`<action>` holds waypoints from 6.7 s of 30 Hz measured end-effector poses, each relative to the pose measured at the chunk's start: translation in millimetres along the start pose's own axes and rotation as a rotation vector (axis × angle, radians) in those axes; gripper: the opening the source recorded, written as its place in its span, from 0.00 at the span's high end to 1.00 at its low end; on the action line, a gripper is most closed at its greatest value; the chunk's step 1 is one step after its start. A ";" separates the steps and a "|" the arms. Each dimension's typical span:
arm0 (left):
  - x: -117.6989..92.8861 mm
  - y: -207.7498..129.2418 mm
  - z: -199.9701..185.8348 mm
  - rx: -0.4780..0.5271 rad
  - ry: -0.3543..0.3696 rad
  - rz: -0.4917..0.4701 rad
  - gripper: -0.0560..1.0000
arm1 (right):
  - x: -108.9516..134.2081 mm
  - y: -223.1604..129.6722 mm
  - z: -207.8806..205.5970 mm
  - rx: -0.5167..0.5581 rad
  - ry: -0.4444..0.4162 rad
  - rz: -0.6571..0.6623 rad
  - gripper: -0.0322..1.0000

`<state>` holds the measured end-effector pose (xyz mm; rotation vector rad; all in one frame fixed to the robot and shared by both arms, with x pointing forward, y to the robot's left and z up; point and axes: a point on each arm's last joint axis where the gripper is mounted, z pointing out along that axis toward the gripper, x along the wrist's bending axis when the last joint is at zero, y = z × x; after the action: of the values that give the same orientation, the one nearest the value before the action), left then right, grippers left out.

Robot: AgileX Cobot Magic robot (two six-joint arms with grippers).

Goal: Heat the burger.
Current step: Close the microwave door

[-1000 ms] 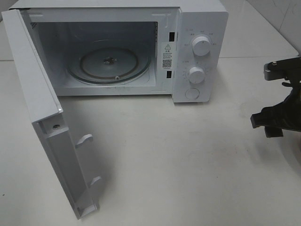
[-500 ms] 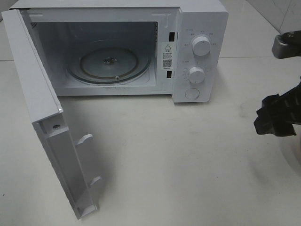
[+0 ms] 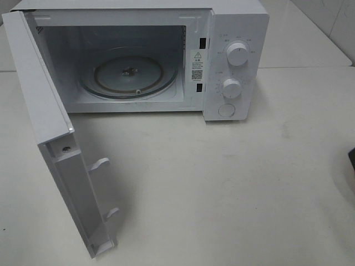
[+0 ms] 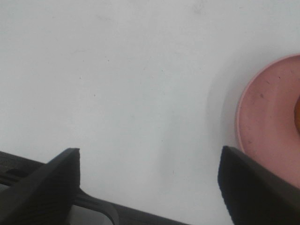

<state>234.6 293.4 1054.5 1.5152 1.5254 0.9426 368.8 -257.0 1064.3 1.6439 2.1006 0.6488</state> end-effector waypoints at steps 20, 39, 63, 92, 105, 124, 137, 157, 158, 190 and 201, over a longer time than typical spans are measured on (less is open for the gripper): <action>0.0 0.0 0.0 0.000 0.000 0.000 0.03 | -19.3 -84.6 -58.0 -0.309 -0.075 0.049 0.23; 0.0 0.0 0.0 0.000 0.000 0.000 0.03 | -19.7 -120.6 -75.8 -0.517 -0.083 0.066 0.23; 0.0 0.0 0.0 0.000 0.000 0.000 0.03 | -19.7 -120.6 -75.8 -0.517 -0.083 0.066 0.23; 0.0 0.0 0.0 0.000 0.000 0.000 0.03 | -19.2 -121.1 -76.2 -0.514 -0.146 0.118 0.24; 3.1 31.8 20.2 -0.039 0.011 -0.011 0.25 | -19.2 -121.1 -76.2 -0.514 -0.146 0.118 0.24; 14.1 32.3 112.7 -0.090 0.046 -0.003 0.95 | -19.2 -121.1 -76.2 -0.514 -0.146 0.118 0.24; 24.2 12.5 147.4 -0.241 0.136 0.061 0.95 | -19.2 -121.1 -76.2 -0.514 -0.146 0.118 0.24; -8.0 6.2 199.4 -0.247 -0.254 0.222 0.95 | -19.2 -121.1 -76.2 -0.514 -0.146 0.118 0.24; -8.0 6.2 199.4 -0.247 -0.254 0.222 0.95 | -19.2 -121.1 -76.2 -0.514 -0.146 0.118 0.24; -102.2 -19.3 231.7 -0.204 -0.422 0.184 0.95 | -19.2 -121.1 -76.2 -0.514 -0.146 0.118 0.24; -153.8 -10.5 255.6 -0.223 -0.390 0.168 0.95 | -19.2 -121.1 -76.2 -0.514 -0.146 0.118 0.24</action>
<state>460.1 135.2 939.5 1.5702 0.9976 0.8206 234.4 -309.2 1056.8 1.4704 1.5709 0.9777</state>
